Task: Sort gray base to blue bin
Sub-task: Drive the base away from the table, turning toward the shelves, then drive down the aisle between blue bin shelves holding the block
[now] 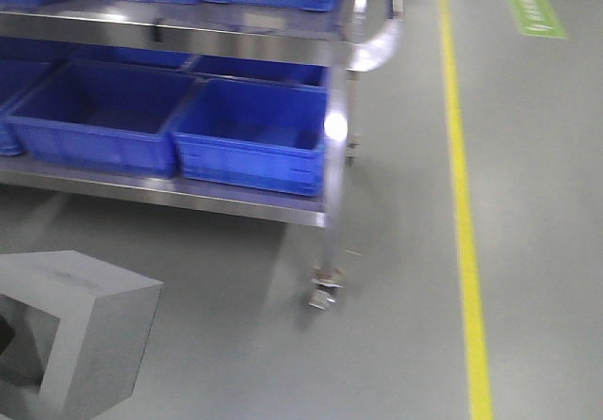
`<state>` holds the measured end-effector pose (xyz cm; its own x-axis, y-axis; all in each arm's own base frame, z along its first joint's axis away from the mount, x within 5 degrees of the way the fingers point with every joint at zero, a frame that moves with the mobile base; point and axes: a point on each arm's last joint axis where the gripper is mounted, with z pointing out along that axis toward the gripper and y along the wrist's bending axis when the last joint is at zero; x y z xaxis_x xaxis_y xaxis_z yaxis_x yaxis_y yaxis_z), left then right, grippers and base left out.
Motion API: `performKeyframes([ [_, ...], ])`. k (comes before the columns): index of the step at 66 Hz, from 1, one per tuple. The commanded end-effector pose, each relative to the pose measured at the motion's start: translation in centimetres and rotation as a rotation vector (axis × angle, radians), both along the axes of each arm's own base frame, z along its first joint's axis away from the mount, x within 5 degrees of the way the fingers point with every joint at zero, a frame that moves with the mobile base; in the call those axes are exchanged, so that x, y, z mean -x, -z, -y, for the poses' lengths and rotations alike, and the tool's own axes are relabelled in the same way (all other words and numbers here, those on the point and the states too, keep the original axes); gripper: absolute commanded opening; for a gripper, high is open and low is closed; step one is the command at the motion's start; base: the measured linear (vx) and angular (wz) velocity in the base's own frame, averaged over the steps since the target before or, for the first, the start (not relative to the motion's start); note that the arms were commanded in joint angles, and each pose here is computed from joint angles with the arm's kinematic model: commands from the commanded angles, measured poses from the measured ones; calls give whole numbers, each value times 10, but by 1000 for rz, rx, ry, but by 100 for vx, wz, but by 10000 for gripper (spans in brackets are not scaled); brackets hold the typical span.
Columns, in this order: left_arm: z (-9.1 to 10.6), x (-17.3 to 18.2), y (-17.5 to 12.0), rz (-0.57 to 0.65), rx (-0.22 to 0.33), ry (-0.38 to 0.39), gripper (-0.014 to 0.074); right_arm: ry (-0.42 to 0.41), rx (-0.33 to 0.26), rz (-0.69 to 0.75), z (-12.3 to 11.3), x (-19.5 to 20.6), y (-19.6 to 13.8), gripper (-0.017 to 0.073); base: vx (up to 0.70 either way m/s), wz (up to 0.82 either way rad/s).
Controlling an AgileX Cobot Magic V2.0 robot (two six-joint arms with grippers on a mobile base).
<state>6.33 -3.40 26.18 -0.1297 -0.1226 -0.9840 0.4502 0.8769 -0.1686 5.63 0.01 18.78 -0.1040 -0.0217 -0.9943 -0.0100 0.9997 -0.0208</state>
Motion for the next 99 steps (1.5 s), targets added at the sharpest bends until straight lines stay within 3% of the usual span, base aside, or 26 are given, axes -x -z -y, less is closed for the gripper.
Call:
performKeyframes([
  [1,-1,0,-21,114,73,-15,-6,0,11,71,0,0,-2,-9,29,75],
  [99,-1,0,-21,114,73,-15,-6,0,11,71,0,0,-2,-9,25,77],
])
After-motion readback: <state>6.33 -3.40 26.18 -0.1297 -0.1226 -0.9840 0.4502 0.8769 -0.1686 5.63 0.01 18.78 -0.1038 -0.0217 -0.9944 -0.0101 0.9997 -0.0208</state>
